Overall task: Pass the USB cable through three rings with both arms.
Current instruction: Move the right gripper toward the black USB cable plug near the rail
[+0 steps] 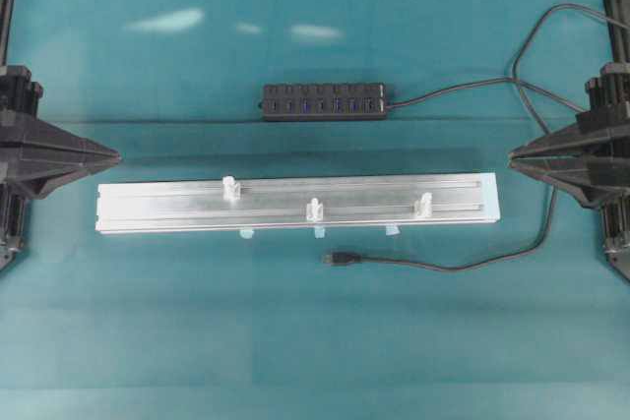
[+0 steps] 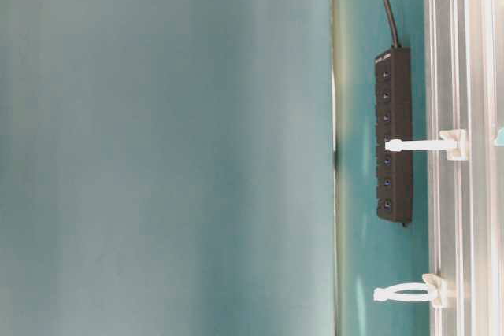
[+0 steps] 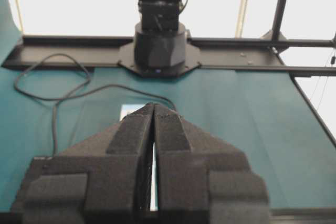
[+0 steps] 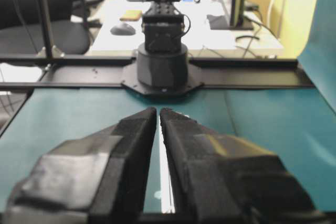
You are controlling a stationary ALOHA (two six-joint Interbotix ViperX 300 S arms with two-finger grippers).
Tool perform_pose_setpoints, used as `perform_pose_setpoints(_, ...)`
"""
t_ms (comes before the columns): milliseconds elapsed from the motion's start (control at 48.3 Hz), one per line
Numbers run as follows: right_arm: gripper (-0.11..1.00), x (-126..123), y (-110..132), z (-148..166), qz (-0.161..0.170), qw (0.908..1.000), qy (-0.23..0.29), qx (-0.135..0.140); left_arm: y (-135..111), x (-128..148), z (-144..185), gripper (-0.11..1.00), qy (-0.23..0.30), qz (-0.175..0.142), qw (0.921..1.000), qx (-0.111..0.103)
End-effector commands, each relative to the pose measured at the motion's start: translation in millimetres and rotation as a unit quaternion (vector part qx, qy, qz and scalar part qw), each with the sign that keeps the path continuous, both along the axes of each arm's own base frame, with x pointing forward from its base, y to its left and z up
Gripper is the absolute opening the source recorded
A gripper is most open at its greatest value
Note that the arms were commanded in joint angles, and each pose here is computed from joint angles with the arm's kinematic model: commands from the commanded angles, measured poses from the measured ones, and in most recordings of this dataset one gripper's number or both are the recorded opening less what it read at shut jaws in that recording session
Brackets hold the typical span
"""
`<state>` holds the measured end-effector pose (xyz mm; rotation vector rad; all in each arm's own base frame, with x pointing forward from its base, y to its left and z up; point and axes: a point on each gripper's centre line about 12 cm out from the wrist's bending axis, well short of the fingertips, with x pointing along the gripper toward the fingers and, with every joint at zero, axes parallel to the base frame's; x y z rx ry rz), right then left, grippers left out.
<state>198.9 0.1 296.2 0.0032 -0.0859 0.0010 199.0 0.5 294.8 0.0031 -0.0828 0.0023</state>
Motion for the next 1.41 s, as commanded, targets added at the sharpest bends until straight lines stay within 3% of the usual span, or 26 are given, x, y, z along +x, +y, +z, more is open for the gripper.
perform_pose_setpoints(0,0.00,2,-2,5,-0.004,1.0000,-0.006,0.006,0,6,16,0.02,-0.009,0.000,0.9999,-0.012)
perform_pose_setpoints(166,-0.10,11,-3,13,-0.005,0.9986,0.016,0.050,1,12,21,0.02,0.019,0.000,0.9996,-0.020)
perform_pose_setpoints(331,-0.10,25,-2,10,-0.005,0.9934,0.085,0.076,0,17,21,0.02,0.039,0.000,0.9990,-0.022)
perform_pose_setpoints(518,-0.10,40,-1,7,-0.006,0.9874,0.138,0.077,0,29,26,0.02,0.050,0.000,0.9985,-0.023)
perform_pose_setpoints(849,-0.05,58,-1,-1,-0.008,0.9795,0.186,0.076,1,47,23,0.03,0.103,0.002,0.9944,-0.024)
perform_pose_setpoints(952,0.01,63,0,-2,-0.009,0.9762,0.203,0.076,1,48,22,0.18,0.111,0.003,0.9934,-0.030)
perform_pose_setpoints(1139,0.28,67,1,-5,-0.007,0.9708,0.228,0.076,1,48,19,0.69,0.121,0.003,0.9919,-0.037)
perform_pose_setpoints(1242,0.30,68,2,-8,-0.007,0.9678,0.240,0.076,1,48,19,0.64,0.125,0.004,0.9914,-0.037)
perform_pose_setpoints(1387,0.14,72,3,-11,-0.007,0.9619,0.263,0.075,1,47,19,0.53,0.125,0.004,0.9914,-0.037)
